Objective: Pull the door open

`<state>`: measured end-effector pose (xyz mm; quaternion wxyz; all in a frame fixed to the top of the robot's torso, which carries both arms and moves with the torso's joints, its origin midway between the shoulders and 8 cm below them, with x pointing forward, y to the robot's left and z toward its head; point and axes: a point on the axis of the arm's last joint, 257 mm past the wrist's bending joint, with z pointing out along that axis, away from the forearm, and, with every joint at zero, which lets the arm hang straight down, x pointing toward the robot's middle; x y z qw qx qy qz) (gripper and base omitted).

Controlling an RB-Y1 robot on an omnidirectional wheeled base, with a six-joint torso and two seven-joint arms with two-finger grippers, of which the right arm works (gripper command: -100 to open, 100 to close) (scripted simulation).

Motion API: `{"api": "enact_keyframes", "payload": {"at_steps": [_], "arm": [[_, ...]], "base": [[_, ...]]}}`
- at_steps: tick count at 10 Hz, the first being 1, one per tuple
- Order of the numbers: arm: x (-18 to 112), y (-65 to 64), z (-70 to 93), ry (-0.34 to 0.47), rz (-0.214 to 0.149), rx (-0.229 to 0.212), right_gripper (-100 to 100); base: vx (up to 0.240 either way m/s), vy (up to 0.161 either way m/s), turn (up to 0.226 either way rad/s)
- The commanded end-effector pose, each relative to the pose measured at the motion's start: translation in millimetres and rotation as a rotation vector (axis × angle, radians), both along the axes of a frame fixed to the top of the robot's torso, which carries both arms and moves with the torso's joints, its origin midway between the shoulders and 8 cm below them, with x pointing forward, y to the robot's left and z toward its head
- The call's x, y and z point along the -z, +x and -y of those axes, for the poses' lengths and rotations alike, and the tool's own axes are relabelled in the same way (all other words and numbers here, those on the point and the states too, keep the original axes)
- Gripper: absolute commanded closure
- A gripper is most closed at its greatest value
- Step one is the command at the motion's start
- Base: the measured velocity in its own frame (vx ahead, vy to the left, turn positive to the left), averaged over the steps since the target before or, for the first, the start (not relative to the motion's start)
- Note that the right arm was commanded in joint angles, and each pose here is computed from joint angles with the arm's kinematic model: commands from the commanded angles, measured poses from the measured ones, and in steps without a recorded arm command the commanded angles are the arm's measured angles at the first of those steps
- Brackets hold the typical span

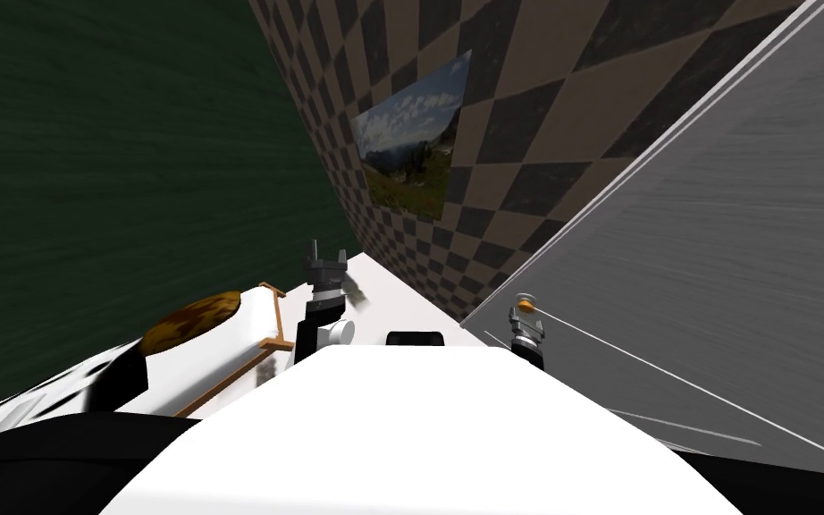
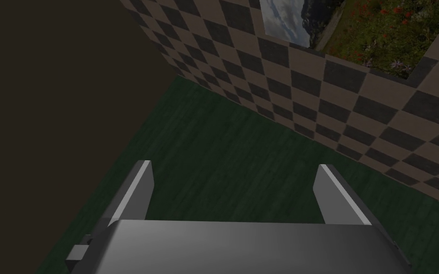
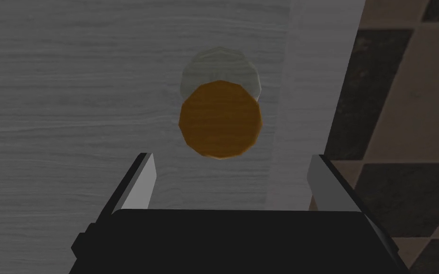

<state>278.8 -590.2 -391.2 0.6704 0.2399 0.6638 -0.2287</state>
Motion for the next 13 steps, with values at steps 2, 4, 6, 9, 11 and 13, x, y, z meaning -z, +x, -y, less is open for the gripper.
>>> {"api": "enact_keyframes", "payload": {"at_steps": [2, 4, 6, 9, 11, 13], "arm": [[0.4, 0.6, 1.0, 0.001, 0.000, 0.006, -100], [0.5, 0.8, 1.1, 0.001, 0.000, 0.007, -100], [0.5, 0.8, 1.1, 0.001, 0.000, 0.007, 100], [0.5, 0.8, 1.1, 0.001, 0.000, 0.007, 100], [3.0, 0.0, 0.2, 0.027, 0.012, 0.007, 100], [3.0, 0.6, -0.1, 0.055, 0.035, 0.007, 100]], "base": [[0.136, -0.150, 0.024], [0.089, -0.111, 0.018], [-0.014, 0.018, -0.002], [-0.011, 0.012, -0.003], [-0.004, -0.002, 0.006], [-0.016, -0.002, 0.013]]}}
